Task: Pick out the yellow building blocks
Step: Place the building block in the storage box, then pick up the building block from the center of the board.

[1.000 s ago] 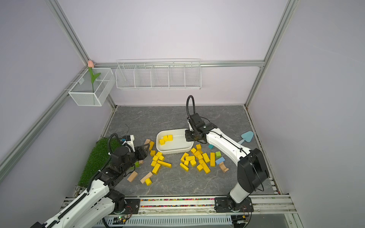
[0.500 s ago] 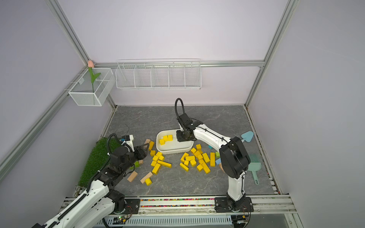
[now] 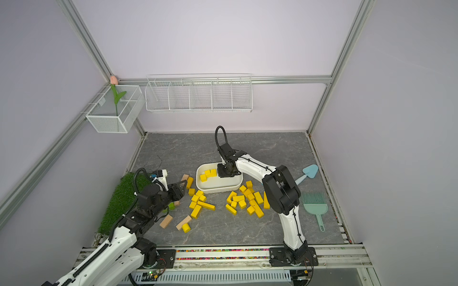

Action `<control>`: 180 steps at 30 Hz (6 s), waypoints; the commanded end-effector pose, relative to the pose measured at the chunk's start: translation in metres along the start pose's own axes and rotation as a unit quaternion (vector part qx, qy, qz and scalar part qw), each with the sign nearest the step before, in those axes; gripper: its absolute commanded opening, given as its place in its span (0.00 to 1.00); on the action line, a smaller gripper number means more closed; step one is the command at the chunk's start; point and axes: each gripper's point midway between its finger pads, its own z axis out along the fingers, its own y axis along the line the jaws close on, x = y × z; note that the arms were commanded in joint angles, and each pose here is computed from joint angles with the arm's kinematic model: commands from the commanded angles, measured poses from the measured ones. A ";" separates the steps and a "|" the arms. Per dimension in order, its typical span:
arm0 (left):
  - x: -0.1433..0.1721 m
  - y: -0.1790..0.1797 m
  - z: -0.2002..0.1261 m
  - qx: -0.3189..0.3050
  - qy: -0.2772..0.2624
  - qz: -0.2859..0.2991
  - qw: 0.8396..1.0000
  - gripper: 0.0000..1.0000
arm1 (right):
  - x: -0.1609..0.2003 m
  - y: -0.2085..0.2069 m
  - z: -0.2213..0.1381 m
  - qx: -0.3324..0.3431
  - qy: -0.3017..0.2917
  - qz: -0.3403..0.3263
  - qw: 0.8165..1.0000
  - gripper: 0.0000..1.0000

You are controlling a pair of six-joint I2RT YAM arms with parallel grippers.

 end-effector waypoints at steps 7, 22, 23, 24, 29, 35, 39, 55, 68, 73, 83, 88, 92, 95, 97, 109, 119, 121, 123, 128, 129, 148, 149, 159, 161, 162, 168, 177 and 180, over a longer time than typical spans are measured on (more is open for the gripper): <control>0.000 0.001 -0.001 0.006 -0.005 -0.006 1.000 0.57 | -0.021 0.015 0.014 -0.010 -0.004 0.003 1.000 0.29; 0.000 0.002 -0.001 0.009 -0.003 -0.009 1.000 0.57 | -0.023 0.010 0.019 0.005 -0.002 0.010 1.000 0.30; 0.000 0.001 -0.001 0.010 -0.003 -0.009 1.000 0.57 | -0.023 0.011 0.020 0.003 -0.001 0.009 1.000 0.30; -0.001 0.002 -0.001 0.009 -0.004 -0.010 1.000 0.57 | -0.023 0.012 0.020 0.001 -0.001 0.010 1.000 0.30; 0.000 0.002 0.000 0.009 -0.003 -0.010 1.000 0.57 | -0.024 0.014 0.021 -0.005 -0.001 0.009 1.000 0.31; -0.001 0.002 -0.001 0.010 -0.004 -0.010 1.000 0.57 | -0.026 0.016 0.021 -0.008 -0.003 0.010 1.000 0.32; 0.000 0.003 0.000 0.008 -0.003 -0.012 1.000 0.57 | -0.026 0.018 0.022 -0.015 -0.003 0.011 1.000 0.34; 0.000 0.002 0.000 0.010 -0.003 -0.012 1.000 0.57 | -0.028 0.022 0.026 -0.026 0.002 0.015 1.000 0.39; 0.000 0.003 0.000 0.010 -0.003 -0.013 1.000 0.57 | -0.027 0.018 0.024 -0.019 -0.001 0.019 1.000 0.41; 0.000 0.003 0.000 0.011 -0.002 -0.013 1.000 0.57 | -0.026 0.013 0.023 -0.008 -0.002 0.019 1.000 0.49; 0.000 0.003 0.000 0.011 -0.002 -0.014 1.000 0.57 | -0.024 0.012 0.027 -0.007 0.007 0.018 1.000 0.50; 0.000 0.003 0.000 0.011 -0.002 -0.014 1.000 0.57 | -0.021 0.017 0.031 -0.022 0.014 0.012 1.000 0.65; 0.000 0.004 0.000 0.010 -0.002 -0.015 1.000 0.57 | -0.022 0.017 0.030 -0.022 0.012 0.013 1.000 0.64; 0.000 0.004 0.000 0.010 -0.002 -0.014 1.000 0.57 | -0.022 0.018 0.032 -0.026 0.012 0.015 0.999 0.64; 0.000 0.004 0.000 0.010 -0.001 -0.015 1.000 0.57 | -0.022 0.019 0.032 -0.030 0.013 0.016 0.999 0.64; -0.001 0.004 -0.001 0.010 -0.003 -0.016 1.000 0.57 | -0.019 0.011 0.004 -0.027 -0.015 0.029 0.999 0.63; 0.000 0.004 0.000 0.009 -0.001 -0.017 1.000 0.57 | -0.004 0.014 -0.085 -0.050 -0.068 -0.013 0.996 0.62; 0.000 0.005 0.000 0.008 -0.001 -0.017 1.000 0.57 | 0.005 0.007 -0.106 -0.038 -0.075 -0.021 0.996 0.62; 0.000 0.004 0.000 0.009 -0.001 -0.018 1.000 0.57 | 0.018 -0.006 -0.125 -0.016 -0.082 -0.026 0.996 0.62; -0.001 0.005 0.000 0.008 -0.002 -0.019 1.000 0.57 | 0.062 -0.053 -0.164 0.031 -0.086 -0.004 0.996 0.61; 0.000 0.005 0.000 0.007 -0.001 -0.020 1.000 0.57 | 0.070 -0.060 -0.170 0.033 -0.086 0.005 0.996 0.61; -0.001 0.007 0.002 0.000 0.000 -0.025 1.000 0.57 | 0.182 -0.148 -0.157 0.079 -0.019 0.138 0.987 0.59; -0.001 0.007 0.002 0.000 0.001 -0.025 1.000 0.57 | 0.182 -0.148 -0.151 0.074 -0.013 0.141 0.987 0.58; -0.001 0.008 0.002 -0.003 0.001 -0.026 1.000 0.57 | 0.192 -0.163 -0.107 0.090 0.046 0.169 0.980 0.49; -0.001 0.008 0.003 -0.003 0.001 -0.026 1.000 0.57 | 0.195 -0.168 -0.104 0.099 0.055 0.178 0.978 0.49; -0.001 0.009 0.003 -0.004 0.002 -0.027 1.000 0.57 | 0.196 -0.170 -0.103 0.104 0.057 0.181 0.976 0.49; -0.001 0.009 0.003 -0.005 0.002 -0.027 1.000 0.57 | 0.201 -0.179 -0.099 0.123 0.073 0.199 0.970 0.48; -0.001 0.009 0.003 -0.004 0.003 -0.028 1.000 0.57 | 0.200 -0.186 -0.090 0.127 0.090 0.208 0.966 0.46; -0.001 0.009 0.004 -0.005 0.003 -0.028 1.000 0.57 | 0.198 -0.187 -0.087 0.128 0.093 0.206 0.966 0.44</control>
